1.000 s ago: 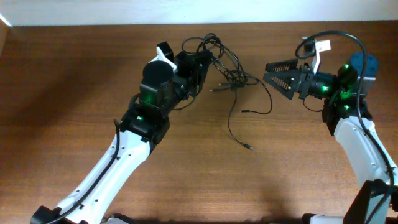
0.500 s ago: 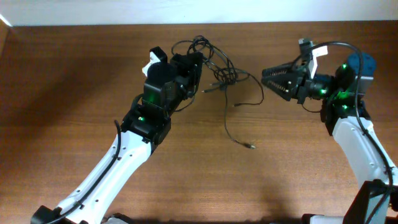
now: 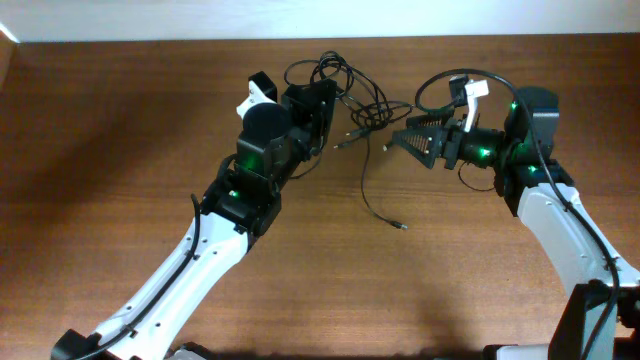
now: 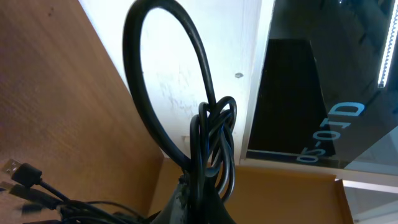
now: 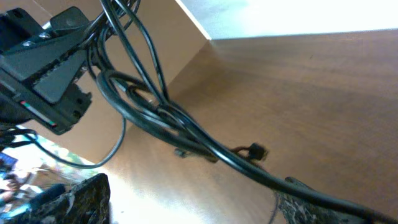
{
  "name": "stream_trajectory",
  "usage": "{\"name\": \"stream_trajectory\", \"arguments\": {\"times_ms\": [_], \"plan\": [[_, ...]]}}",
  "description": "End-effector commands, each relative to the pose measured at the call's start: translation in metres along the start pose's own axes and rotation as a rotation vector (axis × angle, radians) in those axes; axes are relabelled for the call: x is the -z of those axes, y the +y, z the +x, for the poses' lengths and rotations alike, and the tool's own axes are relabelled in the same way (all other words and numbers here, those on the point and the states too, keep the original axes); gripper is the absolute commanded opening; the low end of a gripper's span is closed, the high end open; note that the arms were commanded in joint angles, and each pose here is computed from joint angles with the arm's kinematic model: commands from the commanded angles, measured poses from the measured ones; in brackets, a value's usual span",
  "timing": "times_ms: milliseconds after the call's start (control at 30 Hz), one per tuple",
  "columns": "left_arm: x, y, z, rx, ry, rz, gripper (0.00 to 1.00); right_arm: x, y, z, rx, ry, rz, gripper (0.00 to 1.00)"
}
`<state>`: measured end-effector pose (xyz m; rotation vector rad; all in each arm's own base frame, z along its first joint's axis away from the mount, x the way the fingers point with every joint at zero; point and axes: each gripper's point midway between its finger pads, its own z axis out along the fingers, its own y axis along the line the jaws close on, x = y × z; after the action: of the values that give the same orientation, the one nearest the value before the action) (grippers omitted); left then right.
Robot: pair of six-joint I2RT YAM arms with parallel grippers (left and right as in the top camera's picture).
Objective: Untangle cables
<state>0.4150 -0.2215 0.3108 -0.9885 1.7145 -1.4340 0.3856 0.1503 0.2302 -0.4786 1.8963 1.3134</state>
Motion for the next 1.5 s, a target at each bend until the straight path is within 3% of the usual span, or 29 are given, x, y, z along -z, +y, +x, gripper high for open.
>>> {"name": "stream_trajectory", "arguments": {"times_ms": [0, 200, 267, 333, 400, 533, 567, 767, 1000, 1233, 1467], "plan": [[0.003, -0.008, 0.013, 0.009, 0.072, 0.021, 0.00, 0.001, -0.012, -0.008, 0.067, -0.030, 0.073, 0.89], [0.004, 0.008, 0.023, 0.008, 0.100, -0.048, 0.00, 0.002, -0.009, -0.019, 0.140, -0.063, 0.065, 0.89], [0.004, 0.007, 0.031, 0.005, 0.116, -0.043, 0.00, 0.001, -0.004, -0.017, 0.141, -0.054, 0.038, 0.79], [0.004, 0.006, 0.033, 0.004, 0.119, -0.040, 0.00, 0.000, 0.002, -0.015, 0.142, -0.044, 0.002, 0.76], [0.004, 0.006, 0.033, 0.004, 0.120, -0.037, 0.00, 0.000, 0.005, -0.013, 0.140, -0.037, -0.017, 0.62], [0.003, 0.007, 0.023, 0.003, 0.066, -0.042, 0.00, 0.001, 0.015, -0.010, 0.137, -0.020, -0.074, 0.06], [0.003, 0.007, 0.018, 0.002, 0.037, -0.043, 0.00, 0.001, 0.019, -0.008, 0.136, -0.012, -0.100, 0.04], [0.004, 0.016, 0.000, -0.063, -0.067, -0.082, 0.00, 0.003, 0.033, -0.008, 0.091, 0.005, -0.176, 0.04], [0.023, 0.084, -0.025, -0.111, -0.204, -0.376, 0.00, 0.018, 0.064, -0.043, 0.167, -0.055, -0.266, 0.04], [0.054, 0.122, -0.058, -0.197, -0.383, -0.583, 0.00, 0.079, 0.057, -0.081, 0.182, -0.175, -0.181, 0.04], [0.077, 0.136, -0.077, -0.267, -0.498, -0.688, 0.00, 0.124, 0.031, -0.088, 0.155, -0.226, -0.077, 0.04]]}}
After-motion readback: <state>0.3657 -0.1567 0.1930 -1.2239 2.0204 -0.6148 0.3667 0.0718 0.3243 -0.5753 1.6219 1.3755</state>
